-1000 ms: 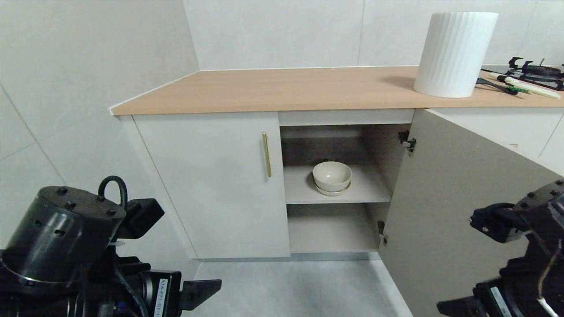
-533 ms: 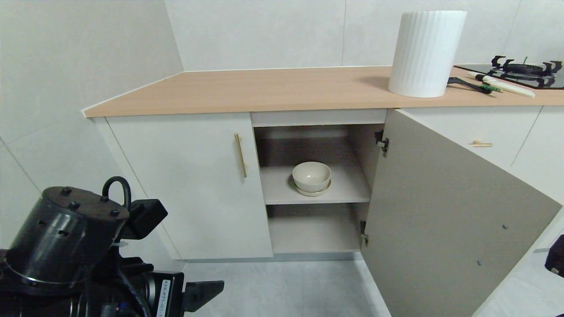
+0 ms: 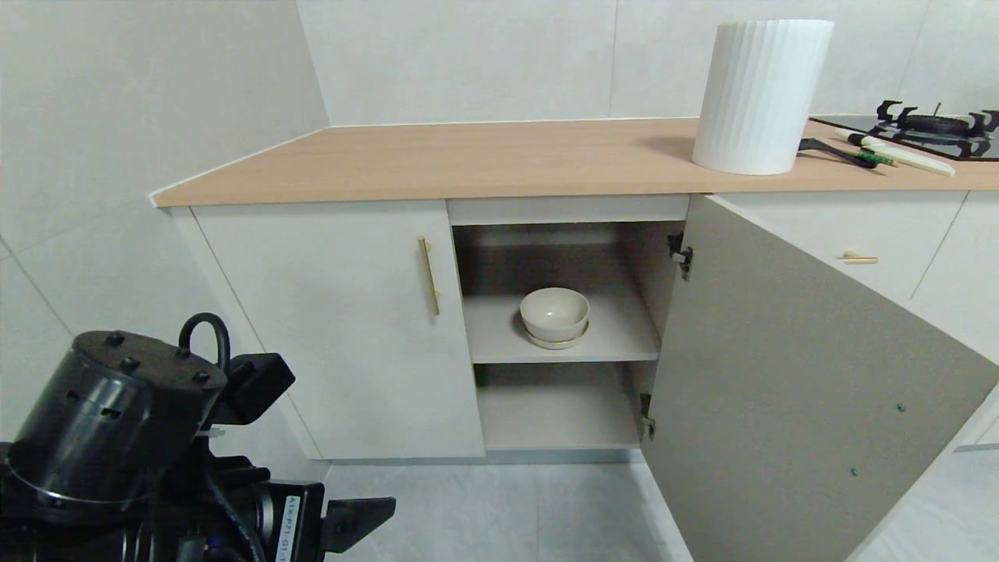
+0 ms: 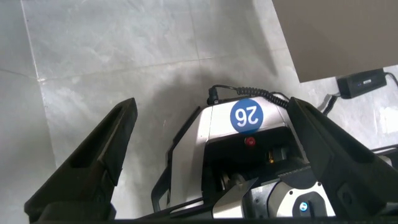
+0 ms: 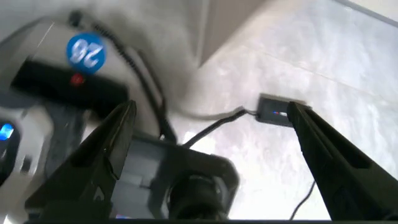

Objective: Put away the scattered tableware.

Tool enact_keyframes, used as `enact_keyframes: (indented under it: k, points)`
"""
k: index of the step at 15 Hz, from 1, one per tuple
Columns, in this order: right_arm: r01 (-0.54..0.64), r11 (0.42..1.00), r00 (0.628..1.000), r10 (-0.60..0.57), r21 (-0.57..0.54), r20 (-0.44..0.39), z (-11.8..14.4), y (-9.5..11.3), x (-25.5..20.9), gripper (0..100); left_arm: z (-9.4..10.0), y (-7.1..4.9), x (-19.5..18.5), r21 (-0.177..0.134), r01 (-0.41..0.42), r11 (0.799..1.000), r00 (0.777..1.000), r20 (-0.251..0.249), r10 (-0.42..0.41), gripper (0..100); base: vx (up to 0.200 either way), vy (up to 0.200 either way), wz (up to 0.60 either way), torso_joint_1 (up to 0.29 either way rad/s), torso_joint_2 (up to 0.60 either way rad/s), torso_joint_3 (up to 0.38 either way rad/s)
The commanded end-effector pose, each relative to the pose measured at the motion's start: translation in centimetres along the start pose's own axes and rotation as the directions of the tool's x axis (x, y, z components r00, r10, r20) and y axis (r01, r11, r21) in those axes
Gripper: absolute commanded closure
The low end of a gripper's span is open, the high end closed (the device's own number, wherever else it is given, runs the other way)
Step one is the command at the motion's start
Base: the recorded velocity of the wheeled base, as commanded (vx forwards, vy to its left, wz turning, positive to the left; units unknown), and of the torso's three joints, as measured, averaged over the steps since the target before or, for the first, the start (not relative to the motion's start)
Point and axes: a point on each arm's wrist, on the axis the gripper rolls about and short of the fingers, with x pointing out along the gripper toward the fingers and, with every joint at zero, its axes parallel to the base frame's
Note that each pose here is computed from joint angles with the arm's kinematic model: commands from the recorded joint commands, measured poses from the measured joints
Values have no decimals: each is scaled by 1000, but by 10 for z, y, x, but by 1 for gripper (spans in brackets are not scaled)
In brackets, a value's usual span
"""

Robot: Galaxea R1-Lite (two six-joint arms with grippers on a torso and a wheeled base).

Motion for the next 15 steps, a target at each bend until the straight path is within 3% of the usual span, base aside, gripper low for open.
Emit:
enact_keyframes:
  k: [1,3,10,13,15]
  points:
    - [110,993,994,-110,53,-14,4,-16,1,0,0,0,1,0,-3,1000,1000,-2,3,0,0,0,0,0,0,0]
    - [199,977,980,-200,81,3,7,-32,3,0,0,0,1,0,-3,1000,1000,-5,3,0,0,0,0,0,0,0]
    - [319,925,948,-315,204,-52,21,-64,23,0,0,0,2,0,-4,1000,1000,-8,4,0,0,0,0,0,0,0]
    - [328,912,945,-319,247,-79,29,-78,42,0,0,0,2,0,-4,1000,1000,-8,4,0,0,0,0,0,0,0]
    - [286,916,958,-284,282,-50,36,-87,54,0,0,0,2,0,-4,1000,1000,-8,4,0,0,0,0,0,0,0]
